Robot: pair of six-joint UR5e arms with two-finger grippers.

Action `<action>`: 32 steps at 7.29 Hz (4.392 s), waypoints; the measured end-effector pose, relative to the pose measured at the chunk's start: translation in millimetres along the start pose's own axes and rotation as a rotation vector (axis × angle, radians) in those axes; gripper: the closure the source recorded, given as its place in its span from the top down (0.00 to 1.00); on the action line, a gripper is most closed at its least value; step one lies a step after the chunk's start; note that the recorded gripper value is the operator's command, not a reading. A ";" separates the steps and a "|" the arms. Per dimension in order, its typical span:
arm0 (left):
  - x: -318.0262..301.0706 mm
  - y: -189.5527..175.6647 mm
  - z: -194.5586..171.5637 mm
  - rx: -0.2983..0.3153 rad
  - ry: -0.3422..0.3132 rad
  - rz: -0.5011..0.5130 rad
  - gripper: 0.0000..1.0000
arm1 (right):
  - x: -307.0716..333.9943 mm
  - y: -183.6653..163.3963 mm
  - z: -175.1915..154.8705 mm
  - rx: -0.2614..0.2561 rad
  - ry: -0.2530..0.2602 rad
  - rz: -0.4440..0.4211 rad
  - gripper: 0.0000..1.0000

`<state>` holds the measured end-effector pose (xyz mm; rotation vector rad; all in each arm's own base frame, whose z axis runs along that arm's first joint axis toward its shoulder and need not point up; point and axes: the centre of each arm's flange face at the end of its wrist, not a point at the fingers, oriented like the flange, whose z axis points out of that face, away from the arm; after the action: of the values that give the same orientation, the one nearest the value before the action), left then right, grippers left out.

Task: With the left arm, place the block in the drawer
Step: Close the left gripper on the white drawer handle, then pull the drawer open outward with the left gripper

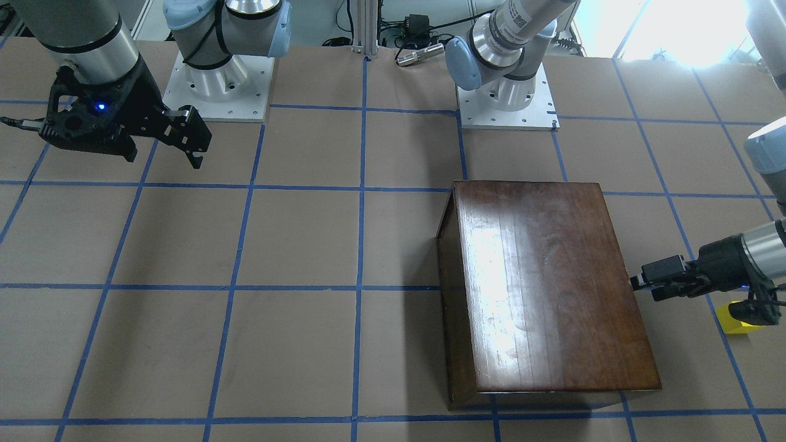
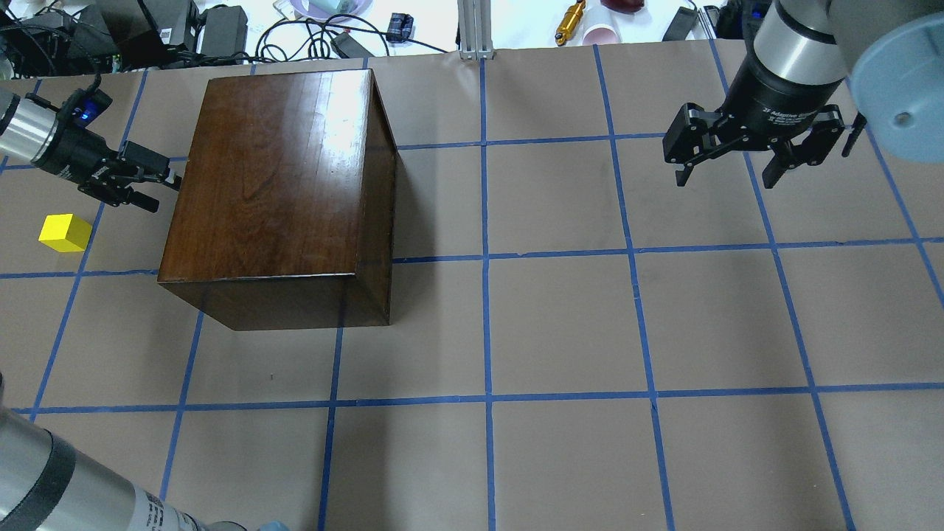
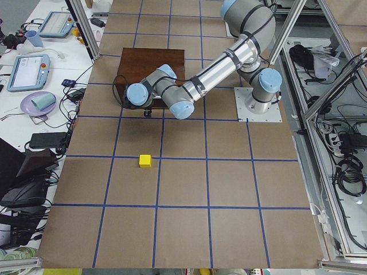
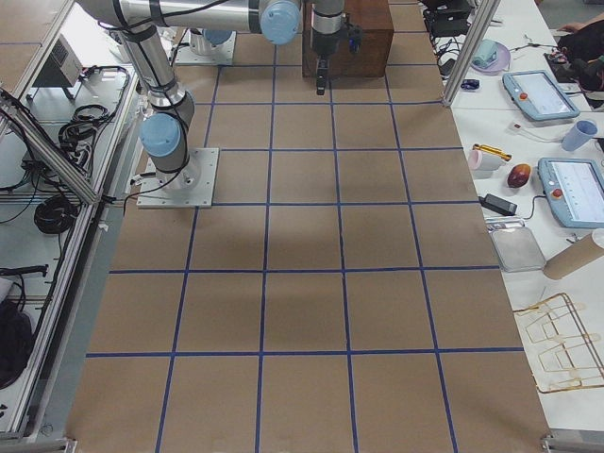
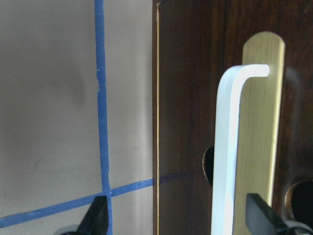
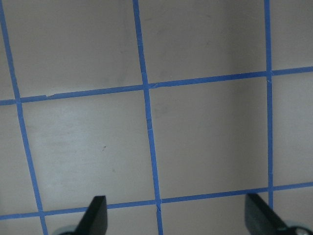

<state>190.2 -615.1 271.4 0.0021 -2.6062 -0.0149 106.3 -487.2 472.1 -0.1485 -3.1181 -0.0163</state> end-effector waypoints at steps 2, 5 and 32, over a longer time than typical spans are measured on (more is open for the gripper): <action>3.6 -3.5 6.9 -0.008 0.000 0.006 0.98 | 0.0 0.0 0.0 0.000 0.000 0.000 1.00; 7.4 -5.5 9.2 -0.012 -0.009 0.005 0.83 | 0.1 0.0 0.0 0.000 0.000 0.000 1.00; -34.6 4.9 -50.0 -0.051 -0.262 -0.001 0.73 | 0.0 0.0 -0.1 0.000 0.000 0.000 1.00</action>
<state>245.5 -610.5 296.8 -0.0187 -2.8665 -0.0880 106.2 -487.2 472.2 -0.1485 -3.1180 -0.0159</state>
